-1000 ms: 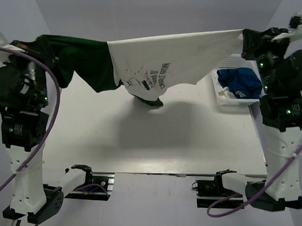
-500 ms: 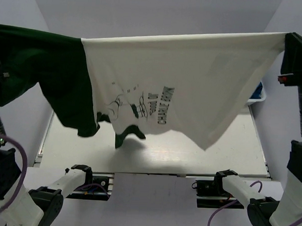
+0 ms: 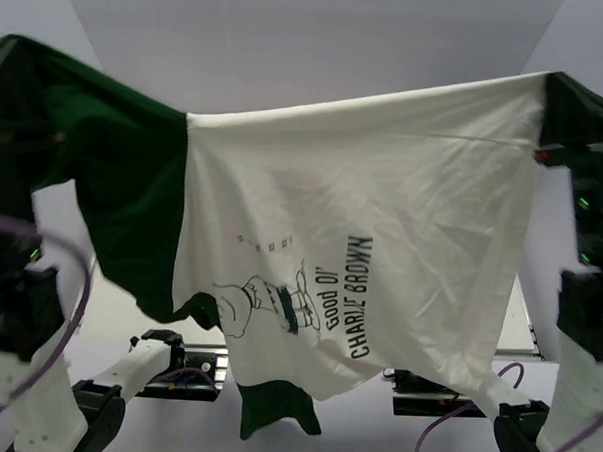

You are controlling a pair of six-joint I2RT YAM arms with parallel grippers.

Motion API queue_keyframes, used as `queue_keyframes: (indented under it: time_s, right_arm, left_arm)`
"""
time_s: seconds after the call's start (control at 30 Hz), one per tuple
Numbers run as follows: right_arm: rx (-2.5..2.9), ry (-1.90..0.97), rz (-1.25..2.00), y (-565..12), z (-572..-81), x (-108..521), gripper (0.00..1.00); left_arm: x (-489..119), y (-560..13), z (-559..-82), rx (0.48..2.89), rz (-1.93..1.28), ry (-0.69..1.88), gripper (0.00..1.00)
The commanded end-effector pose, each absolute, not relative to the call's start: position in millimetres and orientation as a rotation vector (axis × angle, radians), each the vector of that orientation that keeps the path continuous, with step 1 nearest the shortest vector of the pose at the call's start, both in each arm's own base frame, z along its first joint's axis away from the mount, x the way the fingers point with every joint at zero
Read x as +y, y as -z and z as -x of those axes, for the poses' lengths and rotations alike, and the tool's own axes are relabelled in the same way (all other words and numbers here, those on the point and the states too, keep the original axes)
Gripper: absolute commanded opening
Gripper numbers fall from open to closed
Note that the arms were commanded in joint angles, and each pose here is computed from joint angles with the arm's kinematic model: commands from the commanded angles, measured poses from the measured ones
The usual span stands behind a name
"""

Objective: Fold and stack the t-shirts

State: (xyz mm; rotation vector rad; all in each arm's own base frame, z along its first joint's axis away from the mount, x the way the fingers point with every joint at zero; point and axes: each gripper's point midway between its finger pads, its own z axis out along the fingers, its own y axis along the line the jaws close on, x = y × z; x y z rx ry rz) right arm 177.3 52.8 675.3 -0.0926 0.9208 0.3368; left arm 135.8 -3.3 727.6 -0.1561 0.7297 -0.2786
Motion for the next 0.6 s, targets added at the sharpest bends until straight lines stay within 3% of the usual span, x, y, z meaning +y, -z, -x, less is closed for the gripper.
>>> queue_keyframes:
  time_s: [0.0,0.1,0.13,0.27,0.3,0.33,0.37,0.4,0.43,0.47,0.5,0.53,0.57]
  right_arm:
    - [1.180,-0.269,-0.011,-599,-300,55,0.00]
    - [1.343,-0.231,-0.069,-525,-364,56,0.00]
    - [1.455,-0.216,-0.072,-475,-398,61,0.00]
    - [1.691,-0.196,-0.073,-354,-459,73,0.00]
    - [1.692,-0.223,-0.047,-344,-469,80,0.00]
    - [1.807,-0.220,-0.042,-289,-492,87,0.00]
    - [1.829,-0.226,-0.024,-278,-502,90,0.00]
    - [1.939,-0.245,-0.004,-234,-513,99,0.07]
    - [1.954,-0.251,-0.005,-235,-523,103,0.16]
    - [1.980,-0.245,0.008,-224,-542,107,0.41]
    - [2.115,-0.223,-0.016,-181,-542,105,0.60]
    - [2.096,-0.240,0.010,-194,-553,112,0.77]
    - [2.152,-0.234,0.020,-177,-558,115,0.90]
  left_arm:
    - [-12,-664,-271,0.972,0.213,0.226,0.00]
    - [-14,-597,-347,1.137,0.251,0.180,0.00]
    - [-20,-557,-389,1.230,0.251,0.163,0.00]
    - [-31,-442,-484,1.486,0.224,0.092,0.03]
    - [-33,-418,-501,1.532,0.223,0.083,0.13]
    - [-36,-392,-518,1.591,0.221,0.071,0.27]
    - [-40,-366,-535,1.653,0.209,0.070,0.71]
    - [-39,-296,-566,1.798,0.212,0.034,1.00]
    - [-42,-307,-586,1.795,0.229,0.048,1.00]
    - [-43,-267,-588,1.949,0.247,0.028,1.00]
    - [-45,-247,-597,2.013,0.272,0.028,1.00]
    - [-49,-233,-623,2.038,0.283,0.029,1.00]
    - [-46,-213,-619,2.117,0.289,-0.006,1.00]
